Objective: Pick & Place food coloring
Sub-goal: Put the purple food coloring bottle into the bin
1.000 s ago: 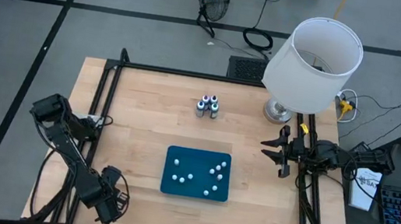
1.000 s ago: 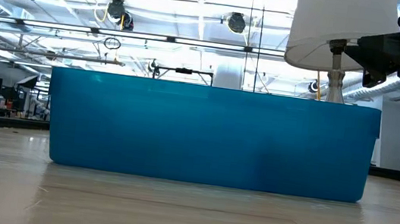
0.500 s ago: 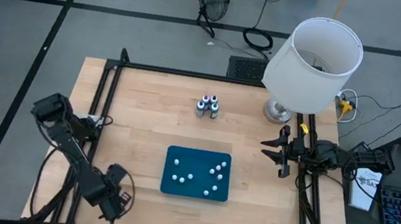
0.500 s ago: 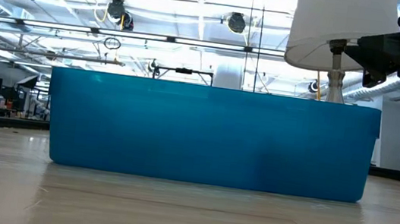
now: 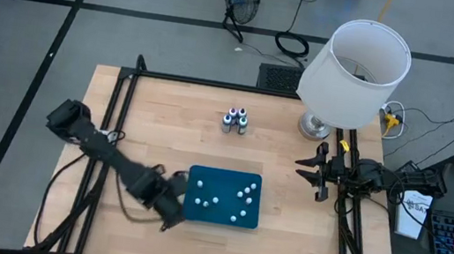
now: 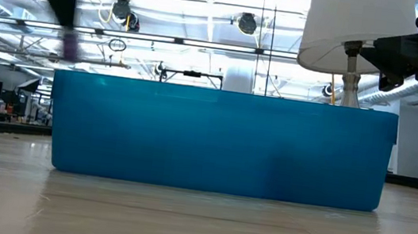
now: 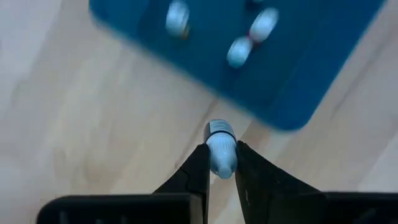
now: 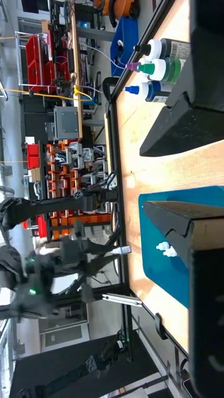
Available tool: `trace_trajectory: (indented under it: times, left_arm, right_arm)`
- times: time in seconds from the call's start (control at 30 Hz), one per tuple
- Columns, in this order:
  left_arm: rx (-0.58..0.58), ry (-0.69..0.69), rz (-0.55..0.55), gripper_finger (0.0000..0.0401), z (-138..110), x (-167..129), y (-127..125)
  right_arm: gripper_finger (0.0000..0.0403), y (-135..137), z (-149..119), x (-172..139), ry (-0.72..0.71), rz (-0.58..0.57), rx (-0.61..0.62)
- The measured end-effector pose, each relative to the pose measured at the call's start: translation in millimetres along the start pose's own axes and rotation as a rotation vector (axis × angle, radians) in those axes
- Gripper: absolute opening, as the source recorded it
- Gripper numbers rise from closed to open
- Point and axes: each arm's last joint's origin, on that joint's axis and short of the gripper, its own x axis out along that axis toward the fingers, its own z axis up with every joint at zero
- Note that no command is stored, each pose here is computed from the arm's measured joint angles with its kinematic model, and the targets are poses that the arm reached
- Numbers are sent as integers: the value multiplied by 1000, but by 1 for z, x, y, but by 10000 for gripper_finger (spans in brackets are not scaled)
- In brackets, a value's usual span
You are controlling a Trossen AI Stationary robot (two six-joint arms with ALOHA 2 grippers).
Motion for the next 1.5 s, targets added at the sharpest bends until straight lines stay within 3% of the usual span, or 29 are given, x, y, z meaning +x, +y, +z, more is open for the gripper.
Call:
trace_trajectory:
  times: [0.13, 0.3, 0.7, 1.5]
  left_arm:
    - [76, -24, -41, 53, 30, -7, 10]
    - [103, 10, -25, 53, 47, 4, 22]
    - [239, 133, -82, 53, 56, 45, 1]
    - [261, 207, -101, 53, 53, 89, -19]
  right_arm:
    - [114, 0, 0, 0, 0, 0, 0]
    - [114, 0, 0, 0, 0, 0, 0]
    - [114, 0, 0, 0, 0, 0, 0]
    - [114, 0, 0, 0, 0, 0, 0]
